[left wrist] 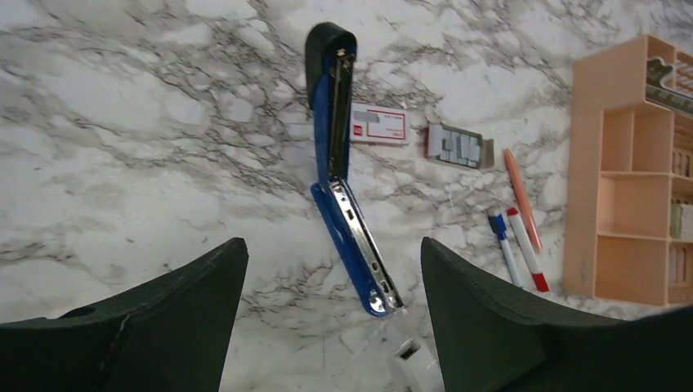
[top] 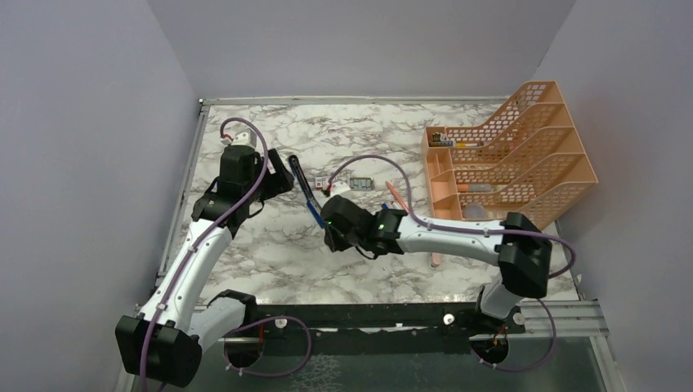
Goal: Load the staples into the stapler
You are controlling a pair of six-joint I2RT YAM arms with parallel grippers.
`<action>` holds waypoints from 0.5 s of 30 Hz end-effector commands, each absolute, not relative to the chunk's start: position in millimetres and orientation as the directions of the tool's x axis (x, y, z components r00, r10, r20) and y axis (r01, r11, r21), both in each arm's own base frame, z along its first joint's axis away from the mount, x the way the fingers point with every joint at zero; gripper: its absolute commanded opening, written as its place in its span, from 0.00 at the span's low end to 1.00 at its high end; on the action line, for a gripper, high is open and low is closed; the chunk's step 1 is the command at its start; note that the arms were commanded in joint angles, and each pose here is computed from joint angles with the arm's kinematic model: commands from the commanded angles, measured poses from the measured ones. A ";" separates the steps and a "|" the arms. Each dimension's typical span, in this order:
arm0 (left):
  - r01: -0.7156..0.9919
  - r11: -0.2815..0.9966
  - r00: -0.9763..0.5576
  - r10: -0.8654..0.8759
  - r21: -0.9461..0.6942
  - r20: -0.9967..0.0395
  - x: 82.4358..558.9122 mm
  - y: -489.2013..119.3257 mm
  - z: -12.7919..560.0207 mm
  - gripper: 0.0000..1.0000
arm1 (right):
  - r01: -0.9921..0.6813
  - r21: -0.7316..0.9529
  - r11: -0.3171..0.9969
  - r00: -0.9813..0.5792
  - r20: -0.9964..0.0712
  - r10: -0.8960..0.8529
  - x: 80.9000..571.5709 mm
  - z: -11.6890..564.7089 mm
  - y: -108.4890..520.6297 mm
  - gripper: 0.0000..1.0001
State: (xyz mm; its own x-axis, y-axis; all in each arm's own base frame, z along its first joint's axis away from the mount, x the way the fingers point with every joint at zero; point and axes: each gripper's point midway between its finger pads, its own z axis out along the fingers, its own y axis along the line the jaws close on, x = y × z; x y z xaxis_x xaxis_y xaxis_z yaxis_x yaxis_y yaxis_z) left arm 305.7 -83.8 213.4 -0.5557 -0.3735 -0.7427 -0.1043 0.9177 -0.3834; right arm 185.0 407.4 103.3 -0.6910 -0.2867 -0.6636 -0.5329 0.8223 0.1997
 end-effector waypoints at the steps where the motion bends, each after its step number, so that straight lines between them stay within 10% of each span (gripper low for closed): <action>1: 0.114 0.828 -0.592 -0.387 -0.549 -0.707 304.8 -132.8 228.0 0.78 | -0.402 0.244 0.882 -0.709 -0.693 -0.131 213.6 126.0 363.6 0.23; 15: 0.168 0.785 -0.684 -0.343 -0.596 -0.644 304.4 -189.9 190.6 0.74 | -0.313 0.054 0.948 -0.803 -0.548 -0.234 214.8 58.9 286.3 0.25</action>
State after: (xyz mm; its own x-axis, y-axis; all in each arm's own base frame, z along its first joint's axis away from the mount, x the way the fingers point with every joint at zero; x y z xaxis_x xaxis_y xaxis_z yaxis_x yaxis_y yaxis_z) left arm 301.0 -174.3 193.1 -0.6796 -0.3308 -0.6548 0.1475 0.8127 -0.5637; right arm 222.9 292.2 77.2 -0.7813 -0.1865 -0.5957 -0.2969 0.9505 0.0918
